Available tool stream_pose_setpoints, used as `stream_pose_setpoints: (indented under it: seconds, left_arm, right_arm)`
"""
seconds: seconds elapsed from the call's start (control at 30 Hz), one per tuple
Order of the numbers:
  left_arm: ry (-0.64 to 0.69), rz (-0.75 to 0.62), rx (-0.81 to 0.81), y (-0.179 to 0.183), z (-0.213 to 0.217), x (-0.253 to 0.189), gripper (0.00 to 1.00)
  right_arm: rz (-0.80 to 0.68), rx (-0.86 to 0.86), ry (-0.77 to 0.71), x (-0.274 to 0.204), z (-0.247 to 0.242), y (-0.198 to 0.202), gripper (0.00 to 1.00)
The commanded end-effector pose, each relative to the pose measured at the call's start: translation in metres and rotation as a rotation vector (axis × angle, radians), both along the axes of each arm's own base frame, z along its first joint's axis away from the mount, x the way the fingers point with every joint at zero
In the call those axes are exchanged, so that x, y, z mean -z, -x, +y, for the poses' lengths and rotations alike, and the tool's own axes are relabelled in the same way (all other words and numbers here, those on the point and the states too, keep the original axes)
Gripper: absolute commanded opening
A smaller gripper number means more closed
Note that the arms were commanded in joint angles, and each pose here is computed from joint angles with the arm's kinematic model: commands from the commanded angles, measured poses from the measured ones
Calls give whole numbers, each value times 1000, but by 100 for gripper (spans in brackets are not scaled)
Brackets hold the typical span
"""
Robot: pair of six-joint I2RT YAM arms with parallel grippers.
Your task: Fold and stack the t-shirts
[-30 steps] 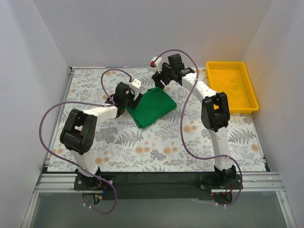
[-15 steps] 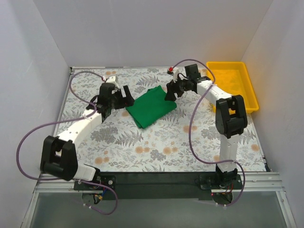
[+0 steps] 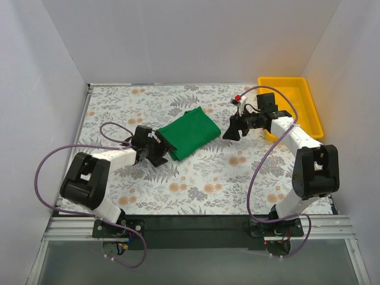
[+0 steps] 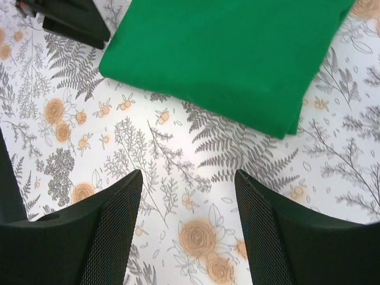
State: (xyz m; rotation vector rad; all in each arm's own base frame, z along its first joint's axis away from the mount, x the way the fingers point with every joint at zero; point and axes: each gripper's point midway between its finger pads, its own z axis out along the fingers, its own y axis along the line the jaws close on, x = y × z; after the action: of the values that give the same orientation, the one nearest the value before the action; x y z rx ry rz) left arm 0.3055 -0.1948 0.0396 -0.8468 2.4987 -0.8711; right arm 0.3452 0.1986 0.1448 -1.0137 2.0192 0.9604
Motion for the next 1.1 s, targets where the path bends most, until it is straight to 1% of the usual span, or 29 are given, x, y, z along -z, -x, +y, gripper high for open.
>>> stream_pose_setpoints:
  seconds: [0.0, 0.03, 0.07, 0.1, 0.13, 0.17, 0.2, 0.23, 0.33, 0.37, 0.4, 0.47, 0.5, 0.53, 0.57, 0.6, 0.67, 0.7, 0.73, 0.8, 0.83, 0.87, 0.9, 0.97, 1.0, 1.03, 1.07]
  left_arm:
    - [4, 79, -83, -13, -3, 15, 70]
    - [4, 90, -95, -16, -4, 18, 62]
    - [-9, 127, -104, -16, -3, 29, 57]
    - [-10, 119, -107, -23, -6, 28, 50]
    - [-21, 120, -100, -25, -5, 31, 39]
    - [-41, 140, -97, -24, -4, 38, 25]
    - [-55, 131, -95, -28, -3, 37, 22]
    - [-93, 127, -70, -26, 2, 39, 12]
    - [-154, 90, -47, -27, 19, 35, 4]
    - [-180, 61, -5, -27, 26, 33, 3]
    - [-172, 38, -28, -35, 44, 24, 0]
    - [-161, 21, -12, -40, 62, 14, 0]
    - [-185, -3, -15, -49, 87, 11, 0]
    - [-204, -6, -16, -53, 102, 10, 0]
    - [-189, -8, 3, -61, 109, 4, 0]
    - [-218, -23, 3, -68, 139, 4, 0]
    - [-240, 20, -9, -81, 165, 6, 0]
    - [-268, 26, -16, -85, 189, 8, 0]
    - [-292, 48, -31, -89, 202, 12, 0]
    - [-375, 142, -81, -95, 243, 27, 0]
    - [-407, 171, -76, -95, 256, 32, 3]
    - [-422, 252, -74, -89, 265, 45, 6]
    - [-487, 243, -107, -104, 287, 35, 8]
    - [-556, 252, -122, -110, 303, 24, 10]
    - [-644, 230, -177, -119, 322, 6, 11]
    - [-686, 167, -231, -128, 332, -22, 16]
    - [-722, 124, -271, -133, 339, -41, 31]
  right_arm:
    - [-26, -9, -41, -6, -11, 6, 70]
    - [-43, -9, -40, -9, -13, 7, 70]
    - [-47, 0, -42, -9, -17, 6, 70]
    - [-49, 3, -45, -10, -19, 6, 70]
    - [-49, 0, -50, -10, -20, 8, 70]
    - [-50, 4, -58, -11, -23, 9, 70]
    - [-50, 5, -62, -11, -25, 9, 70]
    - [-52, 8, -67, -12, -27, 11, 70]
    - [-53, 11, -71, -12, -30, 14, 70]
    - [-55, 13, -74, -12, -32, 14, 70]
    - [-60, 9, -76, -13, -32, 15, 70]
    - [-64, 8, -84, -16, -33, 15, 70]
    - [-64, 8, -84, -16, -33, 15, 69]
    - [-65, 5, -88, -18, -32, 16, 69]
    - [-65, 3, -90, -18, -32, 16, 70]
    - [-66, 2, -91, -19, -32, 17, 70]
    - [-70, -8, -100, -21, -31, 19, 70]
    - [-67, -10, -102, -20, -31, 20, 70]
    - [-66, -12, -105, -20, -31, 21, 69]
    - [-60, -21, -115, -21, -30, 24, 69]
    - [-58, -23, -113, -20, -30, 24, 69]
    - [-59, -26, -117, -21, -30, 24, 69]
    - [-53, -27, -116, -20, -30, 25, 69]
    - [-56, -32, -110, -19, -30, 25, 68]
    - [-55, -31, -106, -18, -31, 26, 68]
    - [-50, -30, -100, -15, -32, 27, 68]
    - [-51, -31, -97, -14, -32, 27, 68]
